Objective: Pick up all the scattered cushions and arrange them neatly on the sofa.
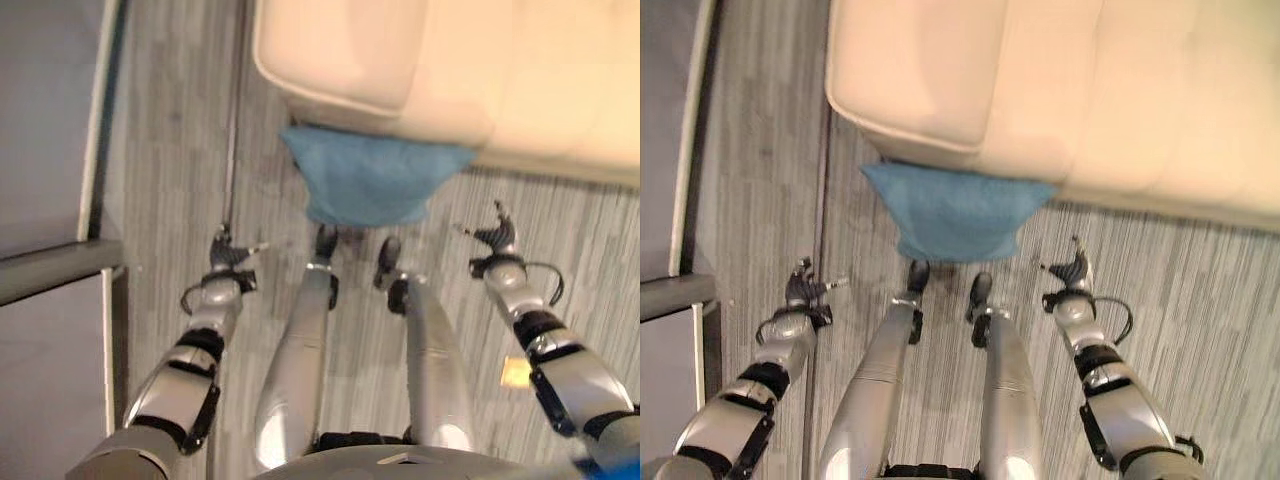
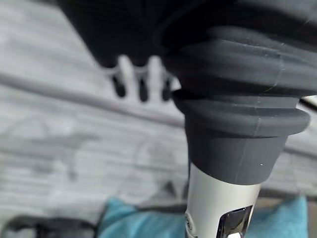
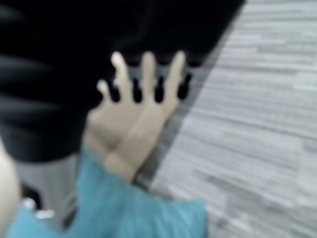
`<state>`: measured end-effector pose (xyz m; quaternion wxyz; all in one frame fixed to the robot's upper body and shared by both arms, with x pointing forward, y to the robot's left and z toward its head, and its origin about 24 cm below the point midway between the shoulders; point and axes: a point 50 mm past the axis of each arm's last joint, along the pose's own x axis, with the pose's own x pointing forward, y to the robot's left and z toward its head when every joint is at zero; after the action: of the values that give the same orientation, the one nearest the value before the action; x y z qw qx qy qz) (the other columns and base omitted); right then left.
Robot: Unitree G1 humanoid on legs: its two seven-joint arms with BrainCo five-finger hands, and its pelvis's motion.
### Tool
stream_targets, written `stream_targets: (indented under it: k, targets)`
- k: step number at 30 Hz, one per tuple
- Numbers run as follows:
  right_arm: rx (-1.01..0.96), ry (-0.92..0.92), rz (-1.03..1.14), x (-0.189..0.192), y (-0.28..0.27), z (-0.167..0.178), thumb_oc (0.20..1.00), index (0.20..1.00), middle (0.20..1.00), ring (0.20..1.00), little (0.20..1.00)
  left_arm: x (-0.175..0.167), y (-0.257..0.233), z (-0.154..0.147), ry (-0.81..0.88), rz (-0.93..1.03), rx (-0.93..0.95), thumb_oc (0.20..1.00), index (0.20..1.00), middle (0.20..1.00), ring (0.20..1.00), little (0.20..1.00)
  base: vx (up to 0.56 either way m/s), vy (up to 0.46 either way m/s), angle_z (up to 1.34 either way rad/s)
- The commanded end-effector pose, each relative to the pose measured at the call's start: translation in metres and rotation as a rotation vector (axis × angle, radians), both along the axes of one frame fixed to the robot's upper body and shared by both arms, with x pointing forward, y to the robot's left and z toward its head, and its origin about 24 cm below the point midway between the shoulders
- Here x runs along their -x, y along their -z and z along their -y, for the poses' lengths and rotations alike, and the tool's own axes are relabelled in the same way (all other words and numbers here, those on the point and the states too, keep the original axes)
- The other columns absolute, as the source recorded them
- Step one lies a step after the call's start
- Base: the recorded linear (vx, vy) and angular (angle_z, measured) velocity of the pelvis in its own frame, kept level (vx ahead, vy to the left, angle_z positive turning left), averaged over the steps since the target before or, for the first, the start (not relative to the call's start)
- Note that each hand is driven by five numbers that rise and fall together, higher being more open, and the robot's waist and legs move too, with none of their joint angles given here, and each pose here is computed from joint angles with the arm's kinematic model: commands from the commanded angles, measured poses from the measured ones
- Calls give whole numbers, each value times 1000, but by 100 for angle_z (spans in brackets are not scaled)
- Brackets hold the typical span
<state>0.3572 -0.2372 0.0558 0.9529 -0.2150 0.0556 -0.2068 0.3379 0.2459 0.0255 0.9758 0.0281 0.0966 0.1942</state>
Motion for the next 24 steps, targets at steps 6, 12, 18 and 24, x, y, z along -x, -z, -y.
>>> stream_targets:
  k: [6,12,18,24]
  targets:
    - [-60,57,277,-14,-56,3,1000,1000,1000,1000,1000,-32,-67,12,-41,282,81,1000,1000,1000,1000,1000,-7,2,0]
    - [-97,-29,415,-27,-100,-8,1000,1000,1000,1000,1000,-50,-120,18,12,430,98,1000,1000,1000,1000,1000,24,0,1]
    - [-145,-99,517,-29,-125,-18,1000,1000,1000,1000,1000,-57,-154,24,56,521,65,1000,1000,1000,1000,1000,61,0,-1]
    - [-132,-305,604,-36,-167,-57,1000,1000,1000,1000,1000,-65,-197,40,127,633,100,1000,1000,1000,1000,1000,104,-22,-6]
